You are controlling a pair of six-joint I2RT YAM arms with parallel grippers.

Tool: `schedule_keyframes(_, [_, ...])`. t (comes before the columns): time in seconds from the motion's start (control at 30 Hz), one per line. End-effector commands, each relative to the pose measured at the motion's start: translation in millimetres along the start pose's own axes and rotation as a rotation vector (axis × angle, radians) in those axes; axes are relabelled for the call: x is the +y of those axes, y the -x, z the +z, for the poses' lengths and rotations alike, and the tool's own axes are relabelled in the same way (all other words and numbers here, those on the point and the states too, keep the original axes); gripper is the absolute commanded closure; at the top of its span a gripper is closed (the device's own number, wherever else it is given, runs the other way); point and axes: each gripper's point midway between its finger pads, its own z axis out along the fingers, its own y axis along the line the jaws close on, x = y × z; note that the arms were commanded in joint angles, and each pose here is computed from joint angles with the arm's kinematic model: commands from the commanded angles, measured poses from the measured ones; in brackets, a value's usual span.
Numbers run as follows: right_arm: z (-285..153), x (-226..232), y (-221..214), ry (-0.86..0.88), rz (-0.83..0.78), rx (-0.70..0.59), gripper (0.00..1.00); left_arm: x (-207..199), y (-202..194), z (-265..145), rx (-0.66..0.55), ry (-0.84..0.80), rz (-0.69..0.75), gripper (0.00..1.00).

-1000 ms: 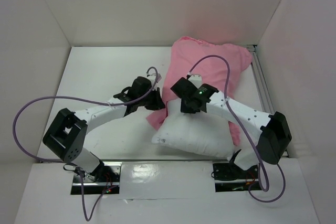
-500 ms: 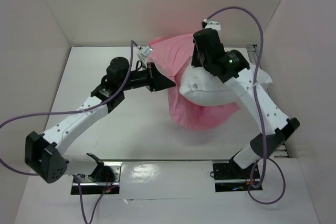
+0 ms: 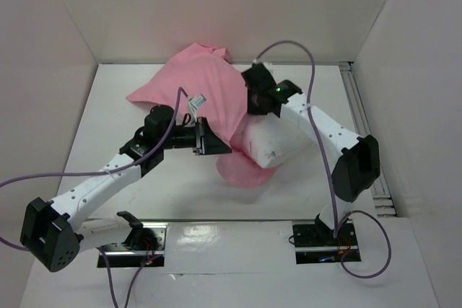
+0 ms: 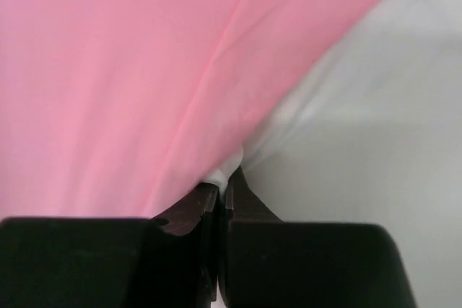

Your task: Put the pillow into the pillowcase

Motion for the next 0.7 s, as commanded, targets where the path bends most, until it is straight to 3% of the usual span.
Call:
schedule_keyframes(0.0, [-80.9,25.8,158.4,0.148,0.175,-0.420,1.00,-58.9,50.4,-1.7,-0.034,-0.149,0.163,1.00])
schedule_keyframes(0.13, [-144.2,36.5,200.1,0.213,0.223,-0.567,1.00,-110.6,98.1,-0.9,-0.058,-0.245,0.278,1.00])
schedule_keyframes(0.27, [-92.8,61.5,135.7,0.256,0.204,-0.446,1.00,-152.6,71.1,-15.5,-0.048,-0.345,0.331,1.00])
schedule_keyframes(0.37, [-13.0,67.5,24.9,0.271,0.193,-0.189,1.00,-102.9,16.7,-22.8,-0.021,-0.293,0.174,1.00])
schedule_keyframes(0.47, [9.4,84.1,-25.9,0.322,0.193,-0.070,1.00,-70.9,-20.5,-26.6,0.011,-0.223,0.070,1.00])
schedule_keyframes(0.53, [16.2,89.2,-46.3,0.336,0.171,-0.031,1.00,-35.9,-42.4,-32.7,0.022,-0.094,0.010,0.98])
schedule_keyframes(0.6, [13.7,93.1,-52.3,0.340,0.157,-0.019,1.00,-32.3,-42.8,-41.0,0.016,-0.011,0.012,0.76])
schedule_keyframes(0.63, [4.9,98.5,-49.3,0.357,0.141,-0.029,1.00,-27.1,-37.4,-43.1,-0.006,0.048,0.021,0.36])
schedule_keyframes(0.67, [-0.4,96.5,-47.2,0.361,0.124,-0.037,1.00,-20.6,-43.4,-51.6,0.019,0.115,0.046,0.19])
